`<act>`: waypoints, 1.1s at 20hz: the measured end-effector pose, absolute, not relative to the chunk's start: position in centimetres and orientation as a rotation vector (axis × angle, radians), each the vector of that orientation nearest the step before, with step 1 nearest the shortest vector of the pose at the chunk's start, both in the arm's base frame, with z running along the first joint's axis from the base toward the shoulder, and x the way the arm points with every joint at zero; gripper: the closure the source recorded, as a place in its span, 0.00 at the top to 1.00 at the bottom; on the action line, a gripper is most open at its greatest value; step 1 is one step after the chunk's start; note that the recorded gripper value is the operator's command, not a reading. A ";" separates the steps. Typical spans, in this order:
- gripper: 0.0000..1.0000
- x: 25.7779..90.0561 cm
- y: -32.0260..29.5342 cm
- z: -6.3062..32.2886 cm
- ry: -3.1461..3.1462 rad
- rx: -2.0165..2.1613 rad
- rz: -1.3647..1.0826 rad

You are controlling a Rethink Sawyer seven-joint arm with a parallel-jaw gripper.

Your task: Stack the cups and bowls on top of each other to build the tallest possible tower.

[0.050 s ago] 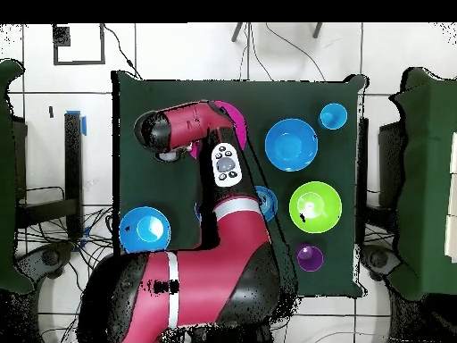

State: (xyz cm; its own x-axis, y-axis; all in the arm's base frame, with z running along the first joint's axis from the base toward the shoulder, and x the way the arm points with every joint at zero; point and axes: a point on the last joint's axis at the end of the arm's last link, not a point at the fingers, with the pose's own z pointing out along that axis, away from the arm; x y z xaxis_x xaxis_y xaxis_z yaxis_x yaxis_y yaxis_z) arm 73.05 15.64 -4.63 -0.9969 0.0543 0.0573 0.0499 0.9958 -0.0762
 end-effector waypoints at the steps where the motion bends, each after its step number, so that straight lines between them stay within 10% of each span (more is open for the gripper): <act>1: 0.00 73.1 15.3 -4.7 -3.081 -0.081 0.122; 22: 0.00 73.4 14.2 -6.1 -3.094 -0.100 0.105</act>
